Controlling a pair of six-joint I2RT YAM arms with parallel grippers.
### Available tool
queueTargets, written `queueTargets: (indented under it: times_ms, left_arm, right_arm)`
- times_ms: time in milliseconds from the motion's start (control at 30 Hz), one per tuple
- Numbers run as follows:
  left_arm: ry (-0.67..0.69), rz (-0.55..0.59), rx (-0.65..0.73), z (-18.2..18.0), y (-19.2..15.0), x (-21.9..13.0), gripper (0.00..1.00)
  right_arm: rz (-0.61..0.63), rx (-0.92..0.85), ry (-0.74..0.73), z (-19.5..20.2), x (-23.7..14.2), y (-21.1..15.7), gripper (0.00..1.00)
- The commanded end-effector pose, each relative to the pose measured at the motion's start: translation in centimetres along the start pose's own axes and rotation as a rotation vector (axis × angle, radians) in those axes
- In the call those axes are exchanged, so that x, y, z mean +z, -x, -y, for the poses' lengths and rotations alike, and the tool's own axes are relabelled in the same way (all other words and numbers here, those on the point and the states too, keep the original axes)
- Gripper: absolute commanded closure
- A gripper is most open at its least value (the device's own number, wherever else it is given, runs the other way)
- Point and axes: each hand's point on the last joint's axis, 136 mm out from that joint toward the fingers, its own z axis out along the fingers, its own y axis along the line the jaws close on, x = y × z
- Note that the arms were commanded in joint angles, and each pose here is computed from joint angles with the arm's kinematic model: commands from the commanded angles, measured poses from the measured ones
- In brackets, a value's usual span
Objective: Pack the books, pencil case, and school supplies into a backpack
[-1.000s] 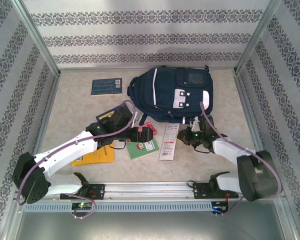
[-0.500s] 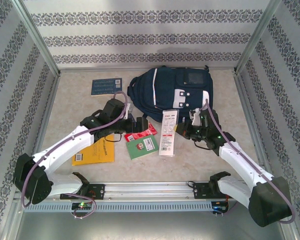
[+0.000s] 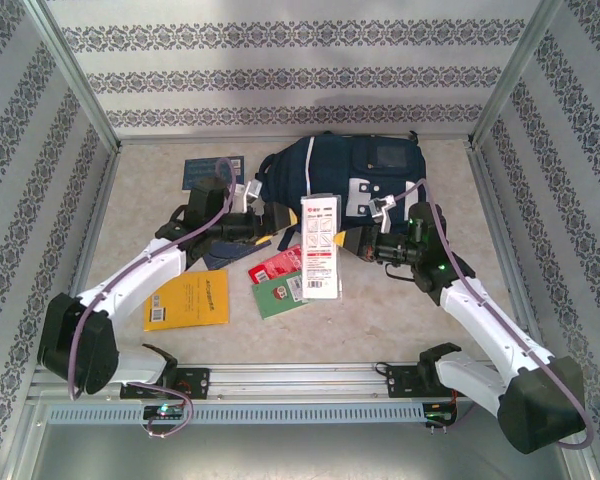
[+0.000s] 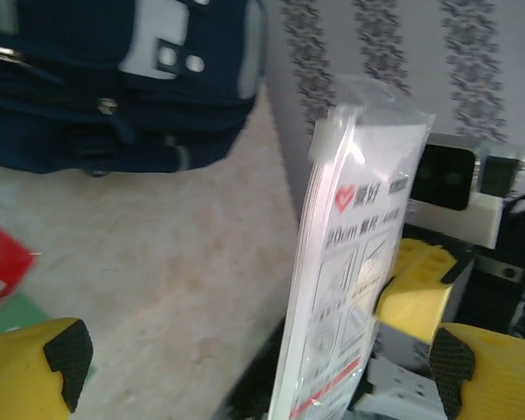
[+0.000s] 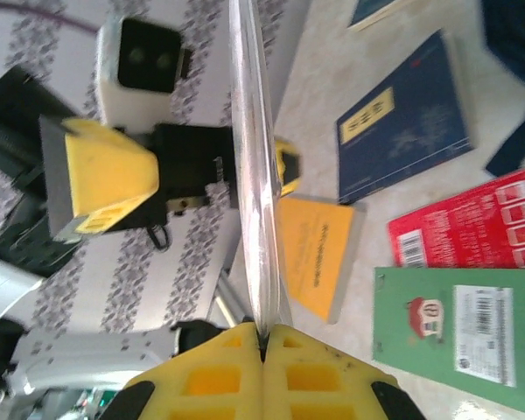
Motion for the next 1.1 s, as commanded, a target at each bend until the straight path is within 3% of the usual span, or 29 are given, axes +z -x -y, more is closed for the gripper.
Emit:
queueTargets:
  times_ms: [0, 133, 233, 533, 733, 833, 900, 1000, 1067]
  left_arm:
    - [-0.192, -0.051, 0.068, 3.7, -0.2, 0.0, 0.01]
    - [-0.231, -0.092, 0.092, 4.3, -0.6, 0.0, 0.05]
    - [-0.26, -0.101, 0.102, 4.7, -0.8, -0.1, 0.16]
    - [-0.353, -0.181, 0.152, 6.8, -2.2, -0.6, 0.57]
    - [-0.332, -0.204, 0.148, 6.3, -2.7, -0.5, 0.96]
    - [-0.309, -0.196, 0.146, 6.0, -2.6, -0.5, 1.0]
    - [-0.288, -0.168, 0.144, 5.8, -1.9, -0.8, 1.0]
    - [-0.21, -0.082, 0.117, 4.3, 0.0, -2.2, 1.0]
    - [-0.135, 0.024, 0.072, 2.6, 2.1, -4.0, 1.0]
  right_arm:
    - [-0.075, -0.088, 0.138, -4.2, 0.2, -0.4, 1.0]
    - [-0.12, -0.112, 0.169, -5.2, 0.5, -1.1, 1.0]
    - [-0.133, -0.115, 0.174, -5.3, 0.7, -1.1, 1.0]
    - [-0.161, -0.106, 0.168, -5.0, 1.2, -1.1, 1.0]
    - [-0.162, -0.092, 0.159, -4.7, 1.5, -0.8, 1.0]
    - [-0.16, -0.091, 0.132, -4.2, 1.6, -0.7, 1.0]
    - [-0.135, -0.1, 0.046, -3.1, 1.5, -0.2, 0.66]
    - [-0.037, -0.126, -0.137, -1.0, 0.7, 1.9, 0.47]
    - [0.043, -0.128, -0.238, 0.0, 0.1, 3.9, 0.44]
